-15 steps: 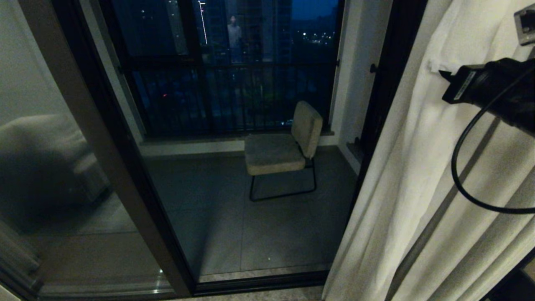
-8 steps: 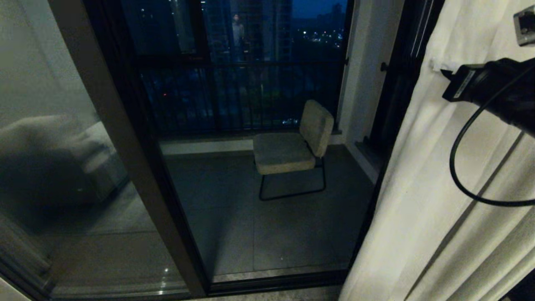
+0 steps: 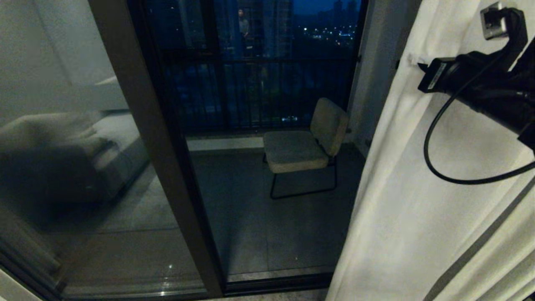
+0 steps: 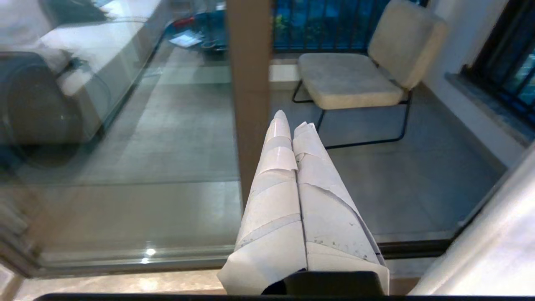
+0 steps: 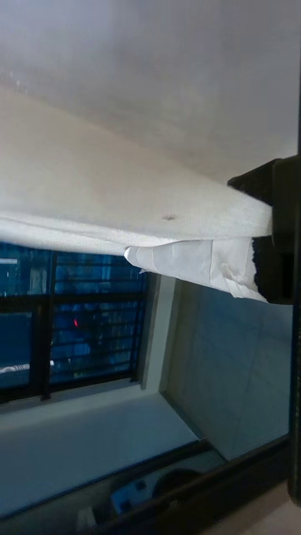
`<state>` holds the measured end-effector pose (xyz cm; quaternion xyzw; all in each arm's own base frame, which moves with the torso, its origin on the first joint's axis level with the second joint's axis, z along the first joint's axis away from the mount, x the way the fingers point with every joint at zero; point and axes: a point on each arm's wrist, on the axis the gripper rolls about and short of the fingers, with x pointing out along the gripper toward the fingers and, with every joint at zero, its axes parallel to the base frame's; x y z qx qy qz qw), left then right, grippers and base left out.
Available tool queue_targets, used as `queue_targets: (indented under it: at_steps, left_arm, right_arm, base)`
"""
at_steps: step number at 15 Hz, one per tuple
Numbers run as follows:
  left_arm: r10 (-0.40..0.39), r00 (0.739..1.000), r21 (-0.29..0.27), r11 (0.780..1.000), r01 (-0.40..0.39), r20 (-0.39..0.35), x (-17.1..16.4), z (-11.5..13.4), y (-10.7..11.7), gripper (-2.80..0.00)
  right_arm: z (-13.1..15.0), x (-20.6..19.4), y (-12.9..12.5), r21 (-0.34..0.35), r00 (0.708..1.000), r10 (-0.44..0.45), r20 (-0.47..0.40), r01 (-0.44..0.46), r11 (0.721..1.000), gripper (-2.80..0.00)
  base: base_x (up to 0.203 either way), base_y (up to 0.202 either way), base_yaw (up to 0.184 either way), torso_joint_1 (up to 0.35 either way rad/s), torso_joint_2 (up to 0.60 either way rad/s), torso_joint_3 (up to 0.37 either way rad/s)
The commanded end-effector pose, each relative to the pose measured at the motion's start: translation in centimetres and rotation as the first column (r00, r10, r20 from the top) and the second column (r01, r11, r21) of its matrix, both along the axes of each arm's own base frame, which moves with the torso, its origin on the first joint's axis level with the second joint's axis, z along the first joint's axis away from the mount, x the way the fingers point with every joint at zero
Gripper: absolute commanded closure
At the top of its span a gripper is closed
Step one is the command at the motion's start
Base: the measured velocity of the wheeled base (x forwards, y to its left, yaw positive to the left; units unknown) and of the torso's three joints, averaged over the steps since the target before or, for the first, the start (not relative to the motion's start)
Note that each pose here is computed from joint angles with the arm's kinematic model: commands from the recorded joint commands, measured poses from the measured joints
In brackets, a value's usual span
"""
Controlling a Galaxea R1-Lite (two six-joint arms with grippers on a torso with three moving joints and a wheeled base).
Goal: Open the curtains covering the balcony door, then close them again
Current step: Close the inner curtains on both sides
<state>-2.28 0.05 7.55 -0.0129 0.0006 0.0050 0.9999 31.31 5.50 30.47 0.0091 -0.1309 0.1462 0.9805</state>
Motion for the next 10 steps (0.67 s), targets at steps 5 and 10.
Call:
queue_targets:
  at_steps: [5,10]
  left_arm:
    - [0.001,1.0,0.0,1.0,-0.001,0.001,0.0,0.0,0.0,0.0]
    - [0.001,1.0,0.0,1.0,-0.001,0.0,0.0,0.0,0.0,0.0]
  right_arm:
    - [0.2,1.9,1.0,0.002,1.0,0.02,0.016,-0.02,1.0,0.0]
    - [0.9,2.0,2.2,0.006,0.998,0.054,0.041,-0.054,0.999,0.0]
  base:
    - [0.0,0.192,0.002,0.001,0.0,0.003]
    - [0.0,0.192,0.003,0.004,0.0,0.0]
